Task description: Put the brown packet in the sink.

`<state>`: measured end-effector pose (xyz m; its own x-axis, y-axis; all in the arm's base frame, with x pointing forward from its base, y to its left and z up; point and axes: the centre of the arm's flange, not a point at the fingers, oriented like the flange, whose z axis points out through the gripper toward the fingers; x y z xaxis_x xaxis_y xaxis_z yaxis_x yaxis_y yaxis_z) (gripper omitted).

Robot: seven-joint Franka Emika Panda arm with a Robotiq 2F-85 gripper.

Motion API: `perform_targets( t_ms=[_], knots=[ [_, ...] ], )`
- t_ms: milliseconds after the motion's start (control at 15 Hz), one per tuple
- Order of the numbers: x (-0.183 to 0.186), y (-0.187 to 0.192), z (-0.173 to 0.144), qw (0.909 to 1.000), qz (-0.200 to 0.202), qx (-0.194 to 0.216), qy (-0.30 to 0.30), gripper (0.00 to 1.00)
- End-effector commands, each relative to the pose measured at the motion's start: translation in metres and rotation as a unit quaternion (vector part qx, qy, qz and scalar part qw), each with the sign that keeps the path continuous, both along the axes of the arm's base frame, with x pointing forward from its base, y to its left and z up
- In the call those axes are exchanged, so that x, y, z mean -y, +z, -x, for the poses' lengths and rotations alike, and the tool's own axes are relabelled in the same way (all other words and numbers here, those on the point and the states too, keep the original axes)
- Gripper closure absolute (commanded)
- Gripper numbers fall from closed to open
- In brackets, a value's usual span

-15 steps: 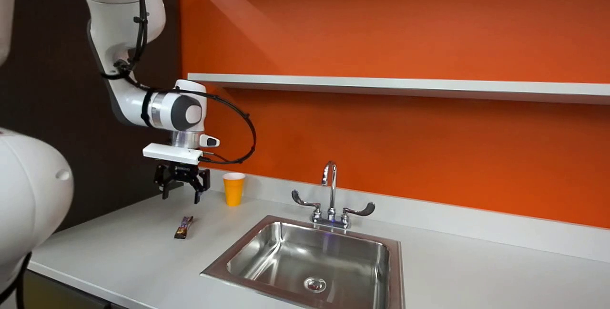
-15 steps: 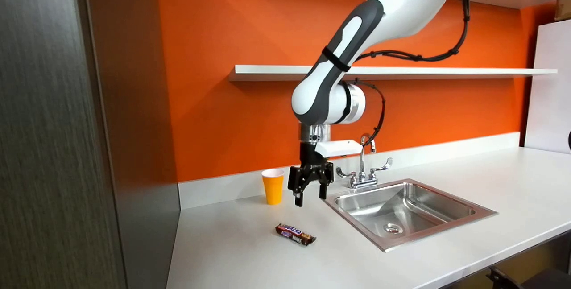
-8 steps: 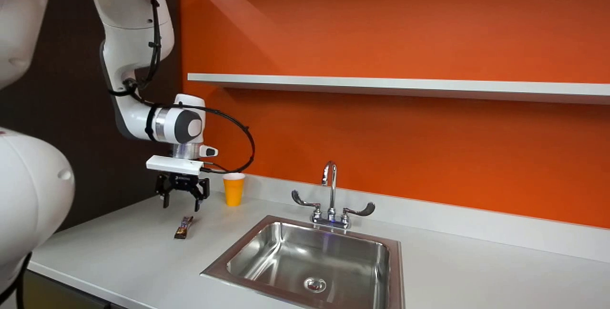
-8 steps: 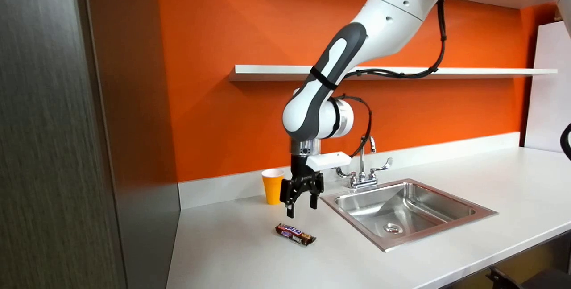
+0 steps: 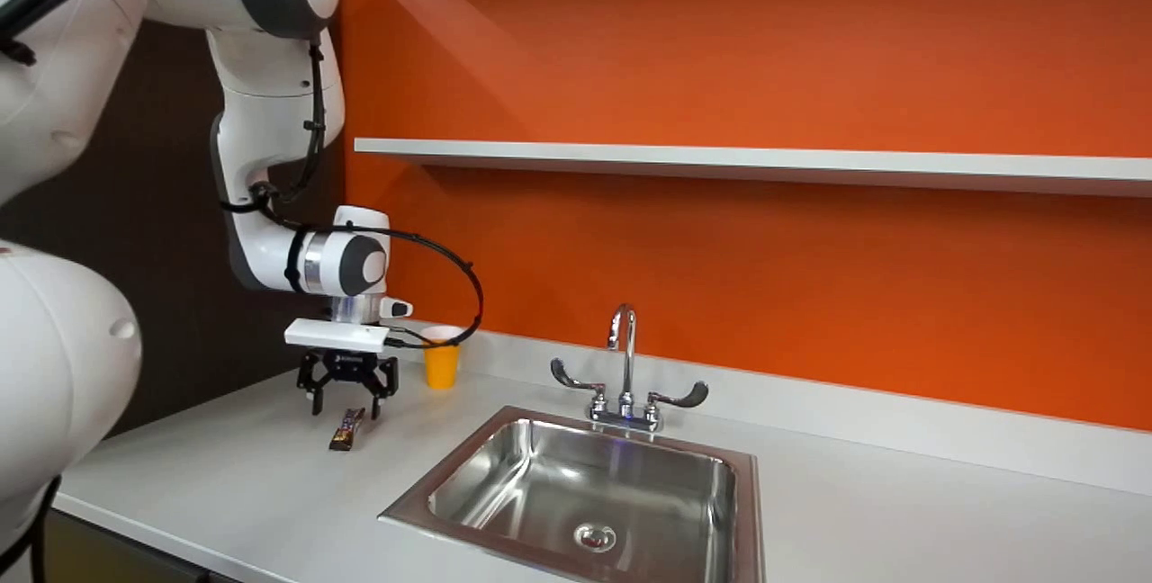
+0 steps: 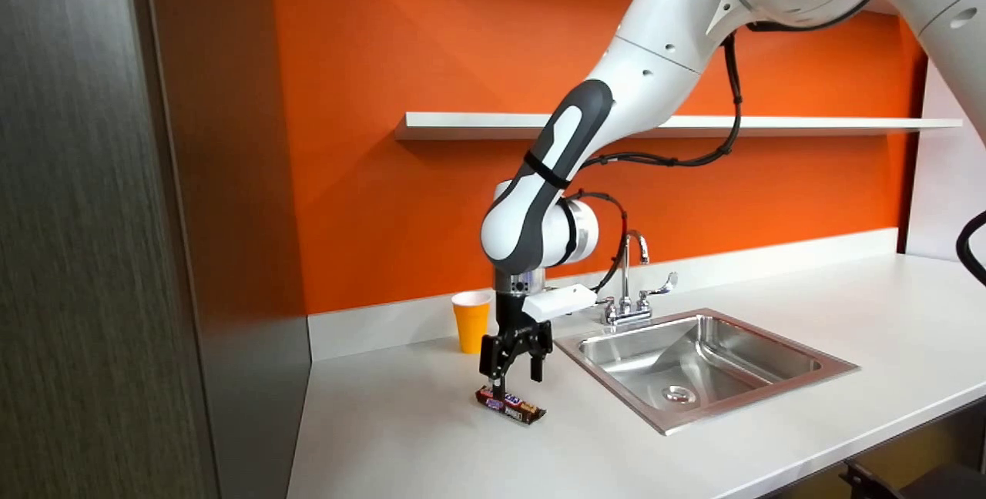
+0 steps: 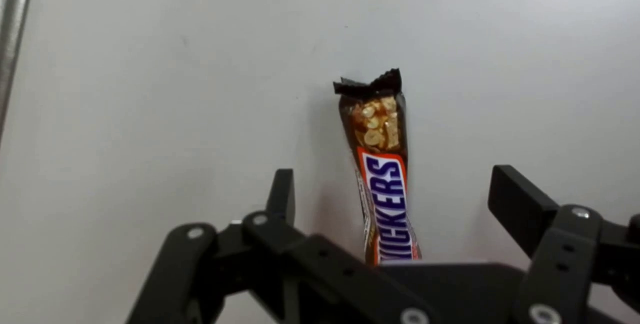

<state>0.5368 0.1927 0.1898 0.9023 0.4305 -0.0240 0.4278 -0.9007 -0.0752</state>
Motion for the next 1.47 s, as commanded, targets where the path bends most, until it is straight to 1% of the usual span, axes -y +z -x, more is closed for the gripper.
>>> perform_targets(
  t_ms=[0, 600, 1400],
  knots=[
    [-0.006, -0.005, -0.006, 0.9998, 0.011, 0.006, 0.014, 0.0],
    [-0.019, -0.017, 0.004, 0.9988, 0.022, 0.002, 0.043, 0.0],
    [-0.033, -0.025, 0.004, 0.9987, 0.017, 0.004, 0.047, 0.0]
  ],
)
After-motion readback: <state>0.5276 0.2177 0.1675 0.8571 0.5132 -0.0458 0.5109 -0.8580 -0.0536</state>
